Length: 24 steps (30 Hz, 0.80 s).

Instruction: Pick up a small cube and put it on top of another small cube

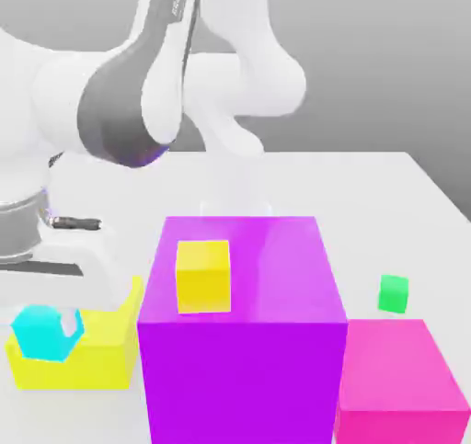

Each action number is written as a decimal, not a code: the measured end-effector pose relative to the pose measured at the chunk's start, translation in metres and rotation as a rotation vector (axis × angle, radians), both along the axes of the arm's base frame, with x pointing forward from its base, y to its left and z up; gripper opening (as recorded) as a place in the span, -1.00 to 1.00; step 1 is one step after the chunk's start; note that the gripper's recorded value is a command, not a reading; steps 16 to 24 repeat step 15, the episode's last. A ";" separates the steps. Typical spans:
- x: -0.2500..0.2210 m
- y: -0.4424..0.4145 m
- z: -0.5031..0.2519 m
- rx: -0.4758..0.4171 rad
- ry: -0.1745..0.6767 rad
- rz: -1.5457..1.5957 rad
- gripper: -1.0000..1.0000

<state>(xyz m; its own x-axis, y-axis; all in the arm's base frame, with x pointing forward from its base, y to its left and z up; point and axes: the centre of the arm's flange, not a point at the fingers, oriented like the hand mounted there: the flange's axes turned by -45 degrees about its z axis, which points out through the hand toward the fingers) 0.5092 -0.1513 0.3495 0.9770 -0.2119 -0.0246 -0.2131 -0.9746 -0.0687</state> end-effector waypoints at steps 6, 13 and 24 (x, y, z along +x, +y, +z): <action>-0.017 0.085 0.094 -0.037 0.007 -0.066 -1.00; -0.030 0.118 0.061 -0.066 -0.006 -0.101 1.00; -0.030 0.118 0.061 -0.066 -0.006 -0.101 1.00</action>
